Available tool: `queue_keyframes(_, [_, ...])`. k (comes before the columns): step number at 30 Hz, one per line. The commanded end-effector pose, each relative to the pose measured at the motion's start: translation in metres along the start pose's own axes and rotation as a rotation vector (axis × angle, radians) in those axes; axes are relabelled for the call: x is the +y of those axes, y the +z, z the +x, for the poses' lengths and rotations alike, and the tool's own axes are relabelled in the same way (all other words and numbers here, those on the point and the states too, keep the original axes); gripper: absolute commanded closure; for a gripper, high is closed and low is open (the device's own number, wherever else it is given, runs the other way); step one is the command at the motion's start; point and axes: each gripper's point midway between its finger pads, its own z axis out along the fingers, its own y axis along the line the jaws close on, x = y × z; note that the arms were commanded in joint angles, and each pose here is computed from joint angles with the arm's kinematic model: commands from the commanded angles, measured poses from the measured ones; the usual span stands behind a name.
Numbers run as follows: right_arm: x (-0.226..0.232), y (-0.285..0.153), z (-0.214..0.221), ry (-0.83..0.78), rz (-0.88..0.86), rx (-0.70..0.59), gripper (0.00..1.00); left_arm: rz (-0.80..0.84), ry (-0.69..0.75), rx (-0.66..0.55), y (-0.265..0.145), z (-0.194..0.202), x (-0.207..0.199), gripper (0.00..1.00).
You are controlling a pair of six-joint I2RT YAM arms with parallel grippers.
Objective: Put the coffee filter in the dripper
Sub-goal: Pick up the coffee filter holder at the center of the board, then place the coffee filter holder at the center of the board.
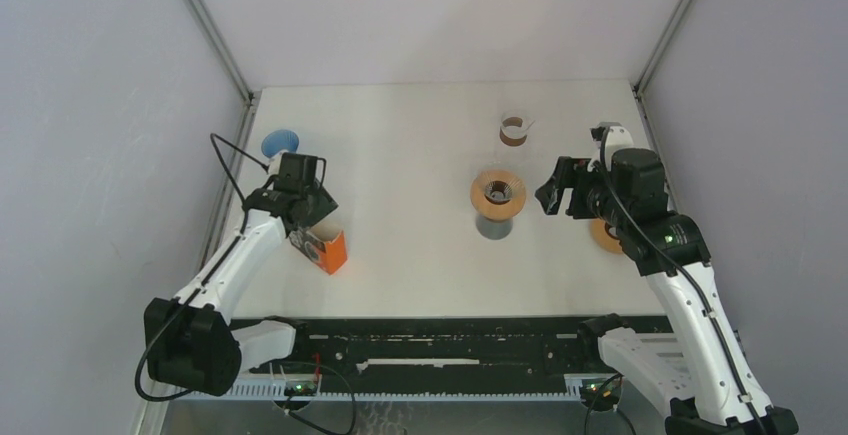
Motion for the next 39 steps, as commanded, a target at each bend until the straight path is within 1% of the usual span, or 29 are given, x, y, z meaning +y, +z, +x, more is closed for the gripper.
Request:
queue_keyframes(1, [-0.001,-0.004,-0.011,-0.024,0.000,-0.057,0.14,0.005,0.007,-0.025,0.004,-0.008,-0.002,0.56])
queue_keyframes(4, [-0.002,-0.005,-0.011,-0.020,0.003,-0.060,0.14,0.006,0.014,-0.014,0.006,-0.004,-0.001,0.65])
queue_keyframes(8, [-0.003,-0.006,-0.013,-0.018,0.012,-0.069,0.14,0.024,0.049,-0.005,0.003,-0.006,-0.006,0.83])
queue_keyframes(10, [-0.004,-0.007,-0.014,-0.014,0.014,-0.076,0.14,0.046,0.076,0.001,0.000,-0.008,-0.011,0.89])
queue_keyframes(13, [-0.007,-0.008,-0.014,-0.012,0.026,-0.087,0.14,0.086,0.109,0.003,-0.004,-0.016,-0.025,0.95])
queue_keyframes(18, [-0.012,-0.009,-0.013,-0.003,0.049,-0.102,0.14,0.163,0.211,0.020,-0.008,-0.034,-0.058,1.00])
queue_keyframes(22, [-0.017,-0.010,-0.013,0.000,0.070,-0.121,0.14,0.229,0.293,0.030,-0.012,-0.047,-0.098,1.00])
queue_keyframes(25, [-0.021,-0.009,-0.013,0.004,0.084,-0.130,0.14,0.249,0.375,0.051,-0.008,-0.048,-0.123,1.00])
queue_keyframes(29, [-0.025,-0.006,-0.011,0.007,0.098,-0.128,0.14,0.242,0.507,0.095,-0.003,-0.041,-0.148,1.00])
queue_keyframes(31, [-0.027,-0.005,-0.011,0.009,0.106,-0.130,0.14,0.217,0.592,0.113,0.002,-0.035,-0.154,1.00])
queue_keyframes(35, [-0.029,-0.003,-0.011,0.017,0.110,-0.140,0.14,0.151,0.758,0.110,0.009,-0.033,-0.154,1.00])
queue_keyframes(39, [-0.031,-0.002,-0.010,0.019,0.114,-0.144,0.14,0.125,0.873,0.109,0.017,-0.028,-0.149,1.00])
